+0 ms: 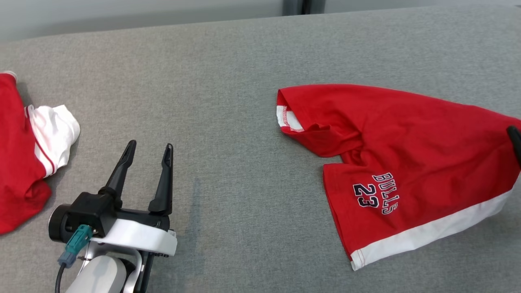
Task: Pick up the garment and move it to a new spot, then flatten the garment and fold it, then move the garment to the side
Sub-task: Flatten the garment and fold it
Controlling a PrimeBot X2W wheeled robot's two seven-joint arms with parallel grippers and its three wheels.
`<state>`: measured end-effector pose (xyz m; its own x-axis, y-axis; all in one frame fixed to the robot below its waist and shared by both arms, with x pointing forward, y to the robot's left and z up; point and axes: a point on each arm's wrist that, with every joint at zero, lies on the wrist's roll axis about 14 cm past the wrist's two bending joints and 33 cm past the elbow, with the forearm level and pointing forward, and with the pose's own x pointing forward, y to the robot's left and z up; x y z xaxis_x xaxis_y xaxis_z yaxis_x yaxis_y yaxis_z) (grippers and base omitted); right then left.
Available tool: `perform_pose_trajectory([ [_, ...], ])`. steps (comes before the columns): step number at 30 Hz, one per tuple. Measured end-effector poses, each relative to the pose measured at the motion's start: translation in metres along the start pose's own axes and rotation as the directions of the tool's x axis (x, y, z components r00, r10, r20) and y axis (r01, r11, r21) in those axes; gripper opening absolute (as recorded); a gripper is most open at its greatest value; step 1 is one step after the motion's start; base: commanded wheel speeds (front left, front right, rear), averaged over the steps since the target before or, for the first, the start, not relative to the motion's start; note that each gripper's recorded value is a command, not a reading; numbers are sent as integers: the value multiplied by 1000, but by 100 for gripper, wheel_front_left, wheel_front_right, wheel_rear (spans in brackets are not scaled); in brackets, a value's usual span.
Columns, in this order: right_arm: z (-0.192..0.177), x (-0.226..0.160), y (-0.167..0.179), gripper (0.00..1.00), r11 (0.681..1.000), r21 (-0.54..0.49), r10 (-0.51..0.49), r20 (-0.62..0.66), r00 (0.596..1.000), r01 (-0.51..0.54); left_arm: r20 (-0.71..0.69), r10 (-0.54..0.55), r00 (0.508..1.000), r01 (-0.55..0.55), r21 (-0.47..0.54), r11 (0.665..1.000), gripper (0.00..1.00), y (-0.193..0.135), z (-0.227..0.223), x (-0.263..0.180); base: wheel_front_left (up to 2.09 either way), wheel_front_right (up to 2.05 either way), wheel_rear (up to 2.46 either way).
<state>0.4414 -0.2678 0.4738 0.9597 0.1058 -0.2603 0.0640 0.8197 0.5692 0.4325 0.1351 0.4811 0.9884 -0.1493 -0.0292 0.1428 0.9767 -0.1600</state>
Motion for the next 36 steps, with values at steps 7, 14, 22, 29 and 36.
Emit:
perform_pose_trajectory([
  [7,-21,-22,-16,100,990,-129,-64,-60,996,56,16,-17,1000,17,11,1000,100,-6,9,-1,0,0,0],
  [14,-34,-30,-23,100,976,-208,-94,-122,988,67,19,-30,999,30,4,1000,100,-12,12,-4,0,0,0],
  [22,14,-35,21,100,923,-384,49,131,990,5,29,-11,1000,11,3,1000,100,-10,15,-12,0,0,0],
  [29,37,-50,70,100,874,-486,192,296,936,-25,54,-4,999,3,13,1000,100,-10,25,-20,0,0,0],
  [36,22,-64,82,100,869,-494,200,298,934,-28,61,3,998,-4,17,1000,100,-10,29,-32,0,0,0],
])
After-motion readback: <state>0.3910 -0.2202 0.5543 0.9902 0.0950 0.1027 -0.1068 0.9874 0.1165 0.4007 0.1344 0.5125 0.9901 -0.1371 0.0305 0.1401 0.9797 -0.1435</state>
